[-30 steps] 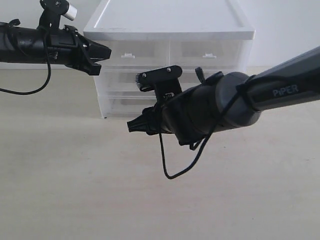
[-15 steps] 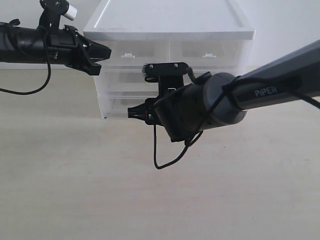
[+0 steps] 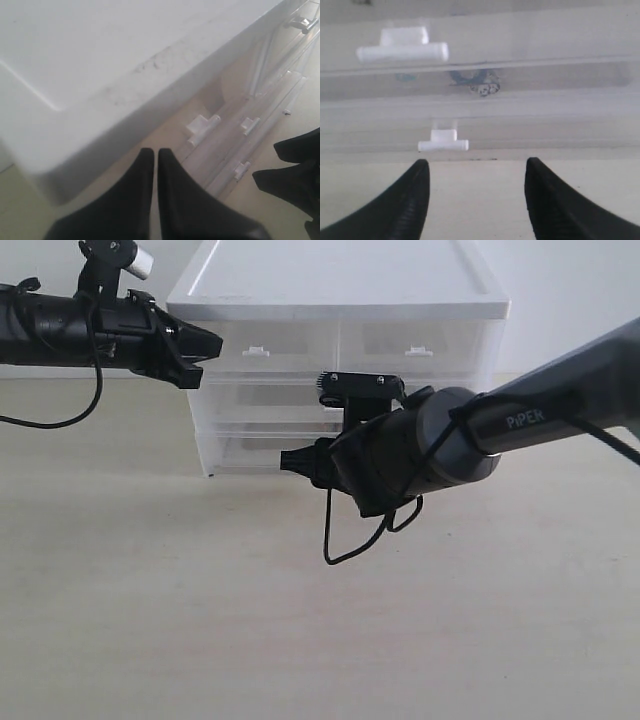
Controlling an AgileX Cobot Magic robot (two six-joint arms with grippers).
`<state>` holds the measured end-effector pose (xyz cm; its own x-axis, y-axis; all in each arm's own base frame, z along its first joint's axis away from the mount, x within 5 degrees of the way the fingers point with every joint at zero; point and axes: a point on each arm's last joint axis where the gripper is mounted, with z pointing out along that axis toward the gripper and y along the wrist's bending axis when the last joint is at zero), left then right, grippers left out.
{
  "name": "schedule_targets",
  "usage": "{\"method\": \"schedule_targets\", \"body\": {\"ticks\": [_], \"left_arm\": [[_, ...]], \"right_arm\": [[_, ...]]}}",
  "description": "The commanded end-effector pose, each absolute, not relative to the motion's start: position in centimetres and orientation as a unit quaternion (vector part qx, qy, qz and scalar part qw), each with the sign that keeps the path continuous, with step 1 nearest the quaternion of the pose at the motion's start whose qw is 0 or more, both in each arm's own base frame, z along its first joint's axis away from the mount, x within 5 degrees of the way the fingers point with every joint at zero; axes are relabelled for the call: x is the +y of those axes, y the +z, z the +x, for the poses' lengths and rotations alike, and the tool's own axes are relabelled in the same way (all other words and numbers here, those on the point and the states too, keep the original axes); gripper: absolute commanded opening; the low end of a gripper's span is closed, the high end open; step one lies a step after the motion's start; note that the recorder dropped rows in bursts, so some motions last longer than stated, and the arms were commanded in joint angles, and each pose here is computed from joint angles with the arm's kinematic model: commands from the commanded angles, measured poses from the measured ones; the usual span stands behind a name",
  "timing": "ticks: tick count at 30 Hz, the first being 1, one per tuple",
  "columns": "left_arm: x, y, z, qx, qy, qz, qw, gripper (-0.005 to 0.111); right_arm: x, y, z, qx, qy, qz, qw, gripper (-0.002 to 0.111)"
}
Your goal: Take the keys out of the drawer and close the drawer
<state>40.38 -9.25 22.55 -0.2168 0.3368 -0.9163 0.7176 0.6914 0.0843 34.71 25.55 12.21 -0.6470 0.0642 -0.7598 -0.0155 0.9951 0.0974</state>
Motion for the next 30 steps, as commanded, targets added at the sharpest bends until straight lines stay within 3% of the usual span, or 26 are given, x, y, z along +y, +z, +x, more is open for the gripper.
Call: {"method": "schedule_targets", "body": {"ticks": [1,13,30], "left_arm": [[-8.5,22.7,41.2,0.773,-0.17,0.305,0.529,0.004],[-8.5,22.7,41.2,0.773,-0.17,0.305,0.529,0.004],[-8.5,22.7,41.2,0.773,-0.17,0.305,0.529,0.004]], "right_arm": [[25.6,12.1,35.1,0.905,0.063,0.009,0.421,0.05],[27.0,11.4,36.0,0.904,0.091,-0.007,0.419,0.05],[26.6,11.4,36.6,0.894,0.046,-0.026,0.444,0.05]]}}
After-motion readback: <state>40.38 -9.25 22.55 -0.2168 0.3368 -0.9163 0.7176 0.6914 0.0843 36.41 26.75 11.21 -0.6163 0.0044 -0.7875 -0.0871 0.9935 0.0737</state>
